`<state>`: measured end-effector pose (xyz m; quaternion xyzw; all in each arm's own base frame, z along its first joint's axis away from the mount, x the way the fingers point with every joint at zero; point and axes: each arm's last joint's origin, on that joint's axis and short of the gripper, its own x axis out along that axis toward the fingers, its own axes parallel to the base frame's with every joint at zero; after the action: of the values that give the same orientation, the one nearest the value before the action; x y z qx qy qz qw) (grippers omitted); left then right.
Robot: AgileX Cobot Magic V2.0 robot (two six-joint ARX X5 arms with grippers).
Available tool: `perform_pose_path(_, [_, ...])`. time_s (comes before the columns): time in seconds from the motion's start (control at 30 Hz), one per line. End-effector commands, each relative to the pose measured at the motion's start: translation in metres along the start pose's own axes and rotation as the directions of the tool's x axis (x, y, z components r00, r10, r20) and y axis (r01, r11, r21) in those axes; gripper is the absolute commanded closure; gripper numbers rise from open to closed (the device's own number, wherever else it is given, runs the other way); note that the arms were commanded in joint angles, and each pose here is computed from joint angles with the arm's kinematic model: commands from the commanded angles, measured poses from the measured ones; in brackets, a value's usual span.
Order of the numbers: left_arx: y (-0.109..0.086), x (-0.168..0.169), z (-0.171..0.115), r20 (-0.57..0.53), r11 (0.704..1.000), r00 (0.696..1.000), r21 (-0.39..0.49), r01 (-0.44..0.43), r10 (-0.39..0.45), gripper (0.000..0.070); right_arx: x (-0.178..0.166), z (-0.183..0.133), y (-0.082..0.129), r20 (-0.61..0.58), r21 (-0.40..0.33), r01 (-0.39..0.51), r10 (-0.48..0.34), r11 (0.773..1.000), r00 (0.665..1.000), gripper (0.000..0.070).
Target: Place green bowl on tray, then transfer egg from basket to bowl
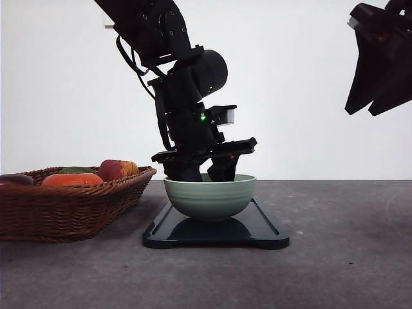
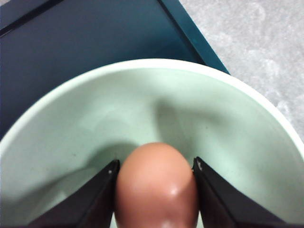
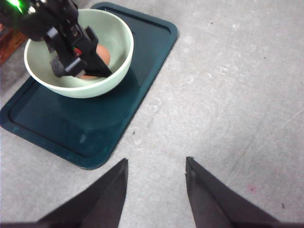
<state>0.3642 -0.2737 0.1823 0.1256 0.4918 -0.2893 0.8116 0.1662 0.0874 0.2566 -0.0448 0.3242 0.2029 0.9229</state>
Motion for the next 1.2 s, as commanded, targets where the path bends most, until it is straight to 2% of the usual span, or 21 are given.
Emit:
perform_pose_path(0.0, [-0.005,0.011,0.000,-0.019,1.000,1.000,0.014,0.004,-0.004,0.0397,0.002,0.001,0.001,-0.001,-0.008,-0.004,0.004,1.000,1.000,0.0463])
perform_pose_path(0.07, [-0.005,0.011,-0.001,-0.023,1.000,1.000,0.013,0.004,-0.004,0.0336,0.002,0.001,0.001,-0.001,-0.008,-0.004,0.004,1.000,1.000,0.0463])
perform_pose_path(0.47, [-0.006,0.005,-0.001,-0.045,1.000,0.999,0.013,0.003,-0.003,0.0298,0.002,0.000,0.001,-0.009,-0.009,-0.004,0.003,1.000,1.000,0.0463])
perform_pose_path(0.67, [-0.007,-0.009,0.012,-0.031,1.000,1.000,0.015,0.004,-0.003,0.0298,0.001,-0.001,0.001,-0.021,-0.009,-0.003,0.002,1.000,1.000,0.0463])
perform_pose_path(0.87, [-0.011,-0.037,0.035,0.008,1.000,1.000,0.030,0.005,-0.005,0.0297,0.001,-0.001,0.001,-0.020,-0.009,-0.003,0.002,1.000,1.000,0.0463])
perform_pose_path(1.07, [-0.010,-0.080,0.054,0.000,0.999,1.000,0.035,0.001,-0.001,0.0301,0.001,-0.001,0.001,-0.020,-0.009,-0.003,0.002,1.000,1.000,0.0463])
perform_pose_path(1.17, [-0.006,-0.102,0.059,0.005,1.000,1.000,0.018,0.025,-0.025,0.0309,0.001,-0.001,0.001,-0.020,-0.009,-0.003,0.002,1.000,1.000,0.0463])
